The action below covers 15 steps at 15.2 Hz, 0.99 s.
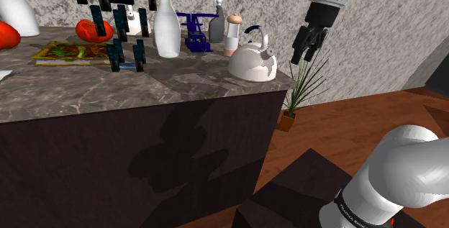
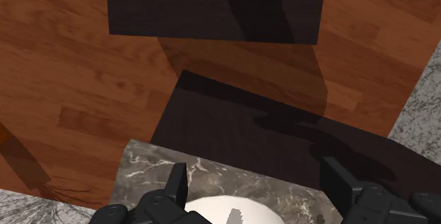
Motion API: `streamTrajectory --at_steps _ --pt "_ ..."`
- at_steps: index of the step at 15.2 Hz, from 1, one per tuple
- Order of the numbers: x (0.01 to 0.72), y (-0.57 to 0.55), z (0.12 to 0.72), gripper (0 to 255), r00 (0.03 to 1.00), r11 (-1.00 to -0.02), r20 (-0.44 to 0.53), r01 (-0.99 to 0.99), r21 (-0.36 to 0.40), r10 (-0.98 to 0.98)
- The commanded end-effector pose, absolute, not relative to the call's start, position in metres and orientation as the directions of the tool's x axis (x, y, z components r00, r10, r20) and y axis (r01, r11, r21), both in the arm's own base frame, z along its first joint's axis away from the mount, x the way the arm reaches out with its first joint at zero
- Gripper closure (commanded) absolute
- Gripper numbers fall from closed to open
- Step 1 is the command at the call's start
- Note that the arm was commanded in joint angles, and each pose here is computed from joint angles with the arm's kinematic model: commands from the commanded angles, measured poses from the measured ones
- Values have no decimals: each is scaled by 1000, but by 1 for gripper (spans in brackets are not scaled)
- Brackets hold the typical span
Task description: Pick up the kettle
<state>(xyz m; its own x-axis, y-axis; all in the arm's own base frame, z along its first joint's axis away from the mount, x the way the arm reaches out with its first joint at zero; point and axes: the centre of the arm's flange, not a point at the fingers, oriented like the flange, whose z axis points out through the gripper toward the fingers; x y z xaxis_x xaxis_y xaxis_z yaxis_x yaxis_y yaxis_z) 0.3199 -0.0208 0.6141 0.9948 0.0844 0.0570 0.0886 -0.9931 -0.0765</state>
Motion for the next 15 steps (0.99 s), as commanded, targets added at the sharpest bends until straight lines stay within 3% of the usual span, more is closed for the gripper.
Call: streamTrajectory --at_steps 1,7,13,15 --pt "320 -21 614 0 995 -993 57 89 -76 84" --pt "409 -5 652 0 988 -990 -92 -128 -56 -123" --pt "503 -9 676 0 917 -943 -231 -334 -5 -324" --pt "503 -9 666 0 917 -943 -231 -334 -5 -324"
